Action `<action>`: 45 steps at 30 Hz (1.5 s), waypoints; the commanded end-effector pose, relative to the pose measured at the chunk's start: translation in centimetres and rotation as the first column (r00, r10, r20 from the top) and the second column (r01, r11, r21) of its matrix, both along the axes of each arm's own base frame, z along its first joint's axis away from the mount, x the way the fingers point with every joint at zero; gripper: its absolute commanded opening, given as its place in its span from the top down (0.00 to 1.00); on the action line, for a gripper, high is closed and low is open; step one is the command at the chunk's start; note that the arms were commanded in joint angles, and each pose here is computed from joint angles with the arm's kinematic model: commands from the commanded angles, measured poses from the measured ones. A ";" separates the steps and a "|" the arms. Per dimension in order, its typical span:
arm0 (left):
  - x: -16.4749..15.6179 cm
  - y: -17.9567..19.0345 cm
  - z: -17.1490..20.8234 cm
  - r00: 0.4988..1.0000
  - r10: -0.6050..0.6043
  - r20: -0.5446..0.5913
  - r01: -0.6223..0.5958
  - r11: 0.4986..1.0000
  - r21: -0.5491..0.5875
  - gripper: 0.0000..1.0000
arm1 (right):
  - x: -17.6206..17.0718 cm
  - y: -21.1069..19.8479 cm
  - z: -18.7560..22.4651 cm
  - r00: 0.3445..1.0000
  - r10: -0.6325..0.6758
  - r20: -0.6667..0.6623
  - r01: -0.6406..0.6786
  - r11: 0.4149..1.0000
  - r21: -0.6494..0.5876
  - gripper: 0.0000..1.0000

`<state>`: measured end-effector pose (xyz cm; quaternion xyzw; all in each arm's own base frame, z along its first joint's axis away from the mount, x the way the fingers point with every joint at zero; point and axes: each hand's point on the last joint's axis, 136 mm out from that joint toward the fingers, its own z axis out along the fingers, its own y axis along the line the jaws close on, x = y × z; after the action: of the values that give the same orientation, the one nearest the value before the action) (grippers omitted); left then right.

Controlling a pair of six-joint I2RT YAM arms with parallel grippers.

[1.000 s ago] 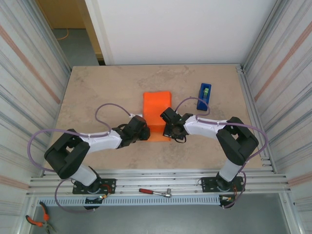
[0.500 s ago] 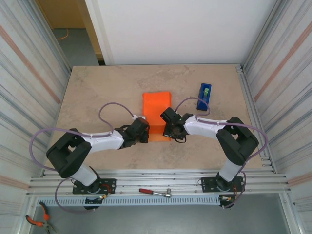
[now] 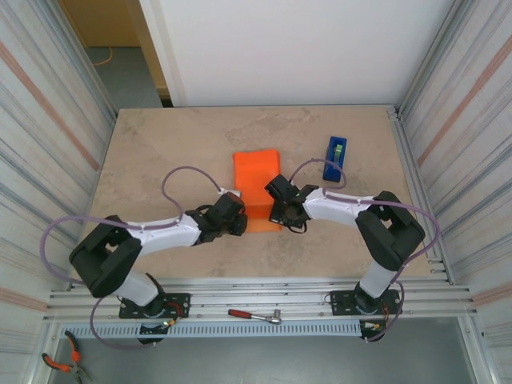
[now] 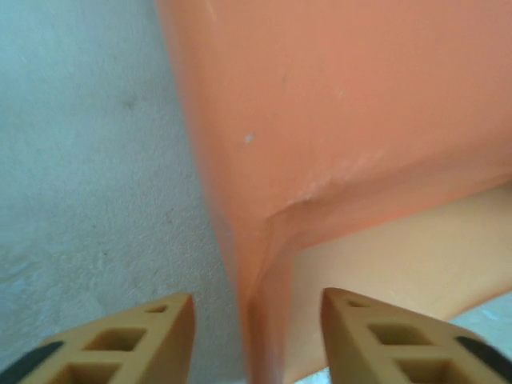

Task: Wrap the gift box in paper
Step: Fold the third fold of the wrapping paper on the gift box.

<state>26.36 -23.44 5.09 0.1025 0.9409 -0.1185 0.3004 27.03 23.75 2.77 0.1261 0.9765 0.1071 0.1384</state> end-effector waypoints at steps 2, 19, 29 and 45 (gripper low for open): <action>-0.2 0.7 2.8 0.998 -0.015 0.063 0.016 1.000 -0.002 0.45 | 0.7 -1.4 1.1 1.000 0.001 0.015 -0.001 1.000 -0.025 1.00; 3.0 -3.9 8.9 0.776 -0.611 0.154 0.512 0.754 0.411 0.22 | 0.5 -1.0 3.0 0.998 0.054 0.020 -0.055 0.997 0.058 0.79; 3.8 -4.4 6.3 0.697 -0.700 0.156 0.542 0.657 0.525 0.21 | -0.3 -4.4 4.2 0.999 -0.013 0.039 0.009 0.995 0.103 0.41; 5.6 -4.8 3.5 0.700 -0.692 0.177 0.451 0.621 0.641 0.22 | -1.2 -8.5 3.7 0.989 -0.141 0.036 0.130 0.968 0.217 0.40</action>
<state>31.30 -28.29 8.83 0.5077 0.7723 0.0586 0.3774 25.90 15.09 6.12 0.1995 0.9499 0.1874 0.1509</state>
